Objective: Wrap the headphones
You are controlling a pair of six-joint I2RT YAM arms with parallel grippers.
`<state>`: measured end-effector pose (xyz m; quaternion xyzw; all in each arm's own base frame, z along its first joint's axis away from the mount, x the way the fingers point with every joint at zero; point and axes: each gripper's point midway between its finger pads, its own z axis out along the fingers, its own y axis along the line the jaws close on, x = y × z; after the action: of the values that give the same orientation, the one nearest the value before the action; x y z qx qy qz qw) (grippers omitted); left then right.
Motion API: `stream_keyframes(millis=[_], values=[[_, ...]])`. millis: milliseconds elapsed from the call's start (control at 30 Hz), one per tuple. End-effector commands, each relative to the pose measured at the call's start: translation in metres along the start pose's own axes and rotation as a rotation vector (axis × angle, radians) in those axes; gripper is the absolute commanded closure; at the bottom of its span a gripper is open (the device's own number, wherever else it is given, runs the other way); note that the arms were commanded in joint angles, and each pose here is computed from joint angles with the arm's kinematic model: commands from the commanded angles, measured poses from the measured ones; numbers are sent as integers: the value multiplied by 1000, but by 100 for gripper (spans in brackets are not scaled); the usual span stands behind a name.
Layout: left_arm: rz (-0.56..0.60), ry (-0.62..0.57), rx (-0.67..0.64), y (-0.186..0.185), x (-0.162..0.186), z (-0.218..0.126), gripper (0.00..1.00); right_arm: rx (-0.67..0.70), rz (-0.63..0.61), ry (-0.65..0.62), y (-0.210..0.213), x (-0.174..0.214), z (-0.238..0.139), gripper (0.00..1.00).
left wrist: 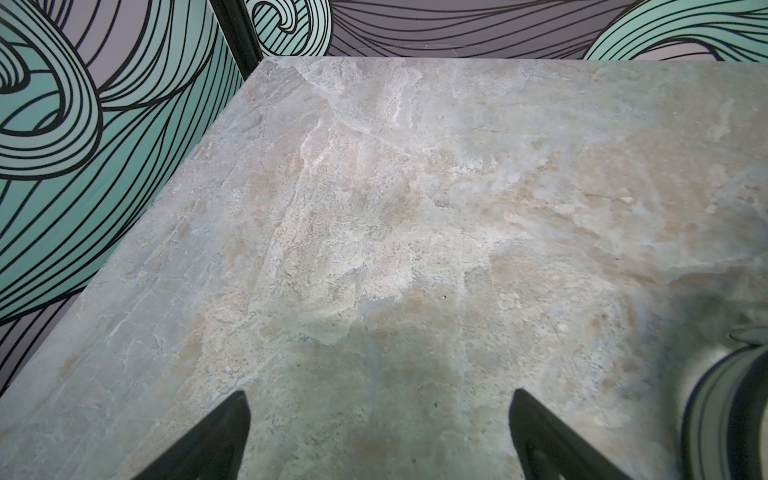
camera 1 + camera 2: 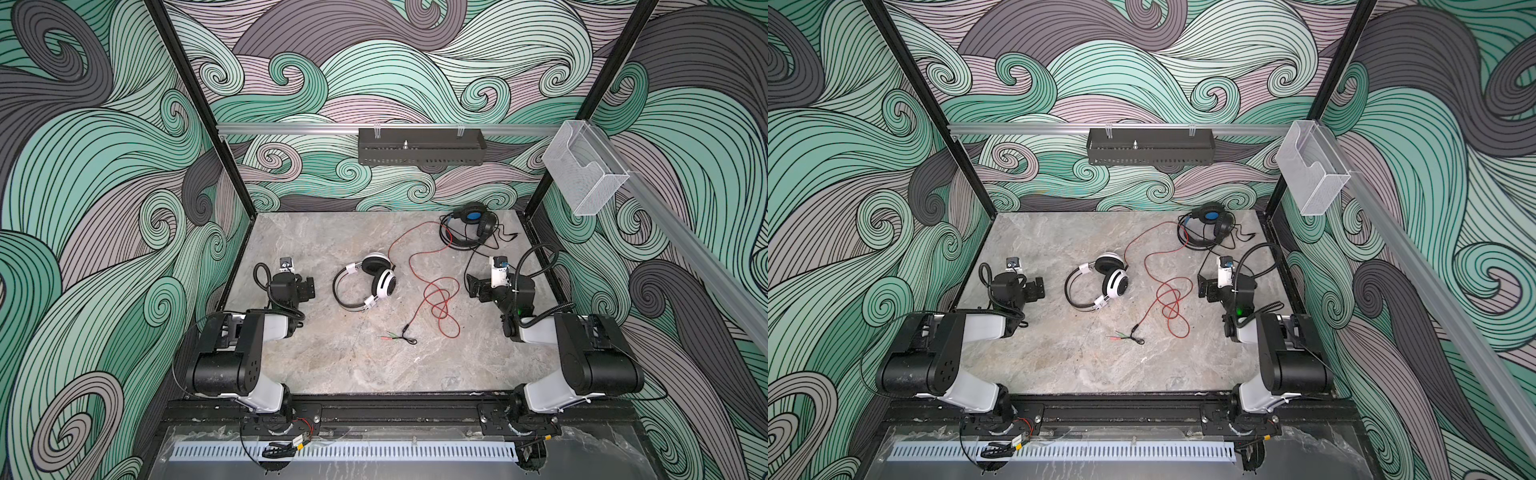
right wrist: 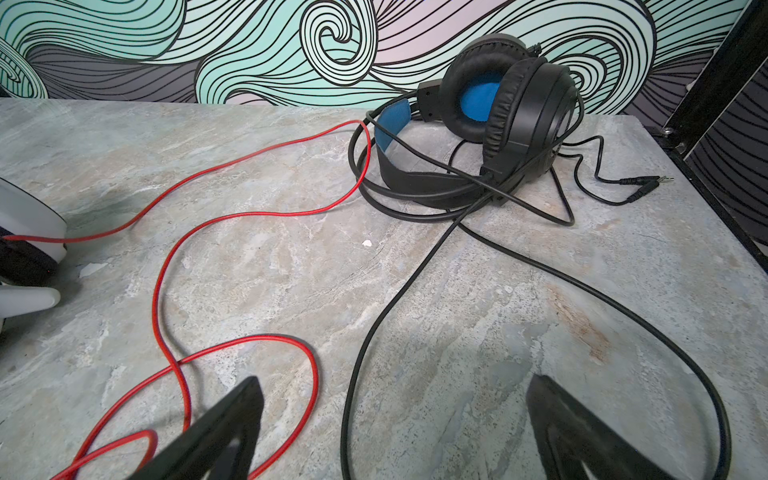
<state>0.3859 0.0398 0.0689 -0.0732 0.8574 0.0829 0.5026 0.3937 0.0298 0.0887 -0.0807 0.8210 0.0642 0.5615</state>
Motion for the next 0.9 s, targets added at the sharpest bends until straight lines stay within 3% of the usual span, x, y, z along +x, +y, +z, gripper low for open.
stream_keyframes(millis=[0, 600, 700, 867], values=[[-26, -45, 7, 0, -19, 3, 1, 73, 26, -4, -13, -3, 0, 1], [-33, -44, 22, 0, -19, 3, 1, 80, 23, -7, -14, -4, 0, 1], [-28, -43, 24, 0, -21, 3, 1, 134, 30, -1, -21, -7, 0, 1], [-19, -12, 48, -3, -33, -4, 1, 120, 14, 67, -15, -16, 1, 1]])
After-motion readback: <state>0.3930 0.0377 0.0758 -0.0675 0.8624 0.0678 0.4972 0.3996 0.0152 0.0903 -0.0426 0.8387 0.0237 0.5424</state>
